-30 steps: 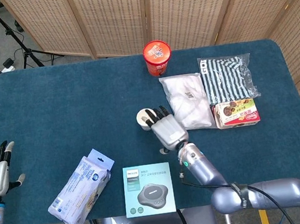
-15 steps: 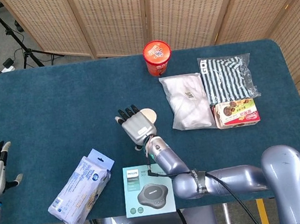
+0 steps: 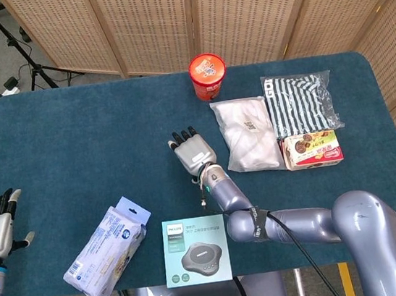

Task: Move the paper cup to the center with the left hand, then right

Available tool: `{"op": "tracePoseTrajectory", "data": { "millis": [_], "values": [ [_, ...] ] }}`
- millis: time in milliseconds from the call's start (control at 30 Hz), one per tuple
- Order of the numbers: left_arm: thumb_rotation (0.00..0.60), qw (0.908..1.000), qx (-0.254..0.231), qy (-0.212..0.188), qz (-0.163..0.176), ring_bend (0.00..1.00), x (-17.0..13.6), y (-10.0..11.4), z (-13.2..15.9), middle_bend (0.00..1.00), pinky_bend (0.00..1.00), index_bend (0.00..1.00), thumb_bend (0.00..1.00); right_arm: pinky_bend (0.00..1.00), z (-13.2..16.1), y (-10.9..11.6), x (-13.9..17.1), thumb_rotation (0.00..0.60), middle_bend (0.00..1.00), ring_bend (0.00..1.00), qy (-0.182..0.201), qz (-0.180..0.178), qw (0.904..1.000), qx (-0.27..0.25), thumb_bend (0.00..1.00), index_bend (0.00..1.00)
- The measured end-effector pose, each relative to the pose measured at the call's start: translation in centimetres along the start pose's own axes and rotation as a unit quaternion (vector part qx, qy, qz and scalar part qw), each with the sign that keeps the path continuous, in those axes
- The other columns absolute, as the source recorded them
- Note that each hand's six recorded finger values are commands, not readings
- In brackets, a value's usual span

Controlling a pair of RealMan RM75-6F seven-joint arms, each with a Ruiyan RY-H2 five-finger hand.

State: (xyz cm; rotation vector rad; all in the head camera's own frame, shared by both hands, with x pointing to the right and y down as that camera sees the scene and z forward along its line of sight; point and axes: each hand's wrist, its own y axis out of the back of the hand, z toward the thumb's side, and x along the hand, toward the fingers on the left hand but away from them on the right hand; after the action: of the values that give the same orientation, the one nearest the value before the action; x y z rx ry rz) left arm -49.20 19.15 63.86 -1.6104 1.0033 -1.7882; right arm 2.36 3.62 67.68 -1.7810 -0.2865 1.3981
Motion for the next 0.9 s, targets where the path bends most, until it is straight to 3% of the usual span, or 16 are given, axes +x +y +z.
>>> {"op": "tracePoseTrajectory", "data": {
  "millis": [900],
  "values": [
    [0.6, 0.9999, -0.009, -0.007, 0.003, 0.0, -0.3, 0.4, 0.3, 0.0, 0.0, 0.0, 0.25, 0.0, -2.1, -1.0, -0.4, 0.6, 0.0, 0.0, -0.015, -0.007, 0.9998, -0.014, 0.1, 0.08]
  ]
}}
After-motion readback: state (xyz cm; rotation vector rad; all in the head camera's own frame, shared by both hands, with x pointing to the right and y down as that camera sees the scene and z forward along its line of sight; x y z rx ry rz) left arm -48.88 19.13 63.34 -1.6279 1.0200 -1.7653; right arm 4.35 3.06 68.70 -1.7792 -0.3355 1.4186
